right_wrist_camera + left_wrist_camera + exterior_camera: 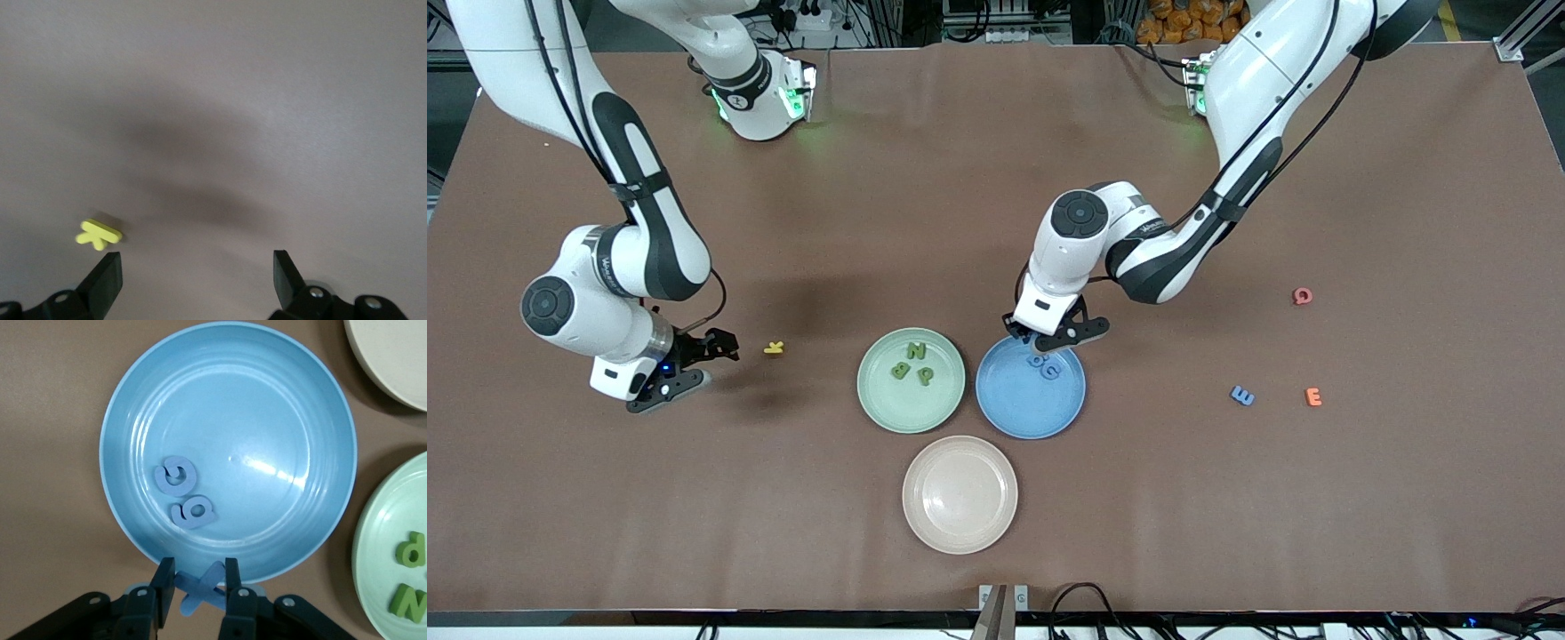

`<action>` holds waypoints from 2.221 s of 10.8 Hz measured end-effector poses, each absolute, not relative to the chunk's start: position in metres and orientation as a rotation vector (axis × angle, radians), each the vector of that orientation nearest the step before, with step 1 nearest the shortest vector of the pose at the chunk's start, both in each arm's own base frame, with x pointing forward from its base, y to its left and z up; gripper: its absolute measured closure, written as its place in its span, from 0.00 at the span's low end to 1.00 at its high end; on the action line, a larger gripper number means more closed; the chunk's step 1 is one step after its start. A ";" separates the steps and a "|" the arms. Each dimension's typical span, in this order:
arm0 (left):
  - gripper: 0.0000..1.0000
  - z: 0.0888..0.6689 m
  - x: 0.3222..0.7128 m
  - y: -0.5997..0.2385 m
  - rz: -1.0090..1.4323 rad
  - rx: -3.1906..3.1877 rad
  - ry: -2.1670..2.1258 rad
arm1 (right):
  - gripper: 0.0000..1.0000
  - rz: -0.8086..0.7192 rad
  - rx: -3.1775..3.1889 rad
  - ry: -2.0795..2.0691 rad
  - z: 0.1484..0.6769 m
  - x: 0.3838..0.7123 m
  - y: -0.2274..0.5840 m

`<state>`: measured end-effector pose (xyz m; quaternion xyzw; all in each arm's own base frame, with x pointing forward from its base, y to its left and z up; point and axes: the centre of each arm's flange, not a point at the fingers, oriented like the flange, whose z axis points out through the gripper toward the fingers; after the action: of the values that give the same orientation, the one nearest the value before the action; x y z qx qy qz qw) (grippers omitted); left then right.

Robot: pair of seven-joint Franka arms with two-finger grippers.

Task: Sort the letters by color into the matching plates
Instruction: 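Release the blue x onto the blue plate while the right gripper reaches n, then grasp the green n with the right gripper while the left gripper reaches m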

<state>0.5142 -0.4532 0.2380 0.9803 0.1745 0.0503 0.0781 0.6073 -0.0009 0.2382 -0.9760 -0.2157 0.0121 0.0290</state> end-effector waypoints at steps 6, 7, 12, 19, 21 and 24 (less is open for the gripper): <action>0.36 0.238 0.529 -0.445 0.177 2.930 0.571 | 0.00 0.006 -3.050 -0.723 0.219 0.590 -0.057; 0.22 0.237 0.535 -0.439 0.186 2.932 0.587 | 0.00 0.002 -3.051 -0.723 0.218 0.588 -0.066; 0.00 0.215 0.578 -0.351 0.106 3.142 0.462 | 0.00 -0.020 -3.058 -0.740 0.202 0.580 -0.105; 0.00 0.215 0.633 -0.227 0.055 3.114 0.846 | 0.00 -0.054 -3.076 -0.742 0.171 0.575 -0.110; 0.00 0.216 0.641 -0.209 0.065 3.034 1.086 | 0.03 -0.053 -3.070 -0.768 0.171 0.575 -0.111; 0.00 0.216 0.653 -0.167 0.066 2.950 1.272 | 0.17 -0.053 -3.057 -0.825 0.170 0.572 -0.122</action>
<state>0.6526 -0.1665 0.2162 0.9175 0.3957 0.0207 -0.0361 0.5724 -0.1225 0.1705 -0.9653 -0.2605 -0.0166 -0.0128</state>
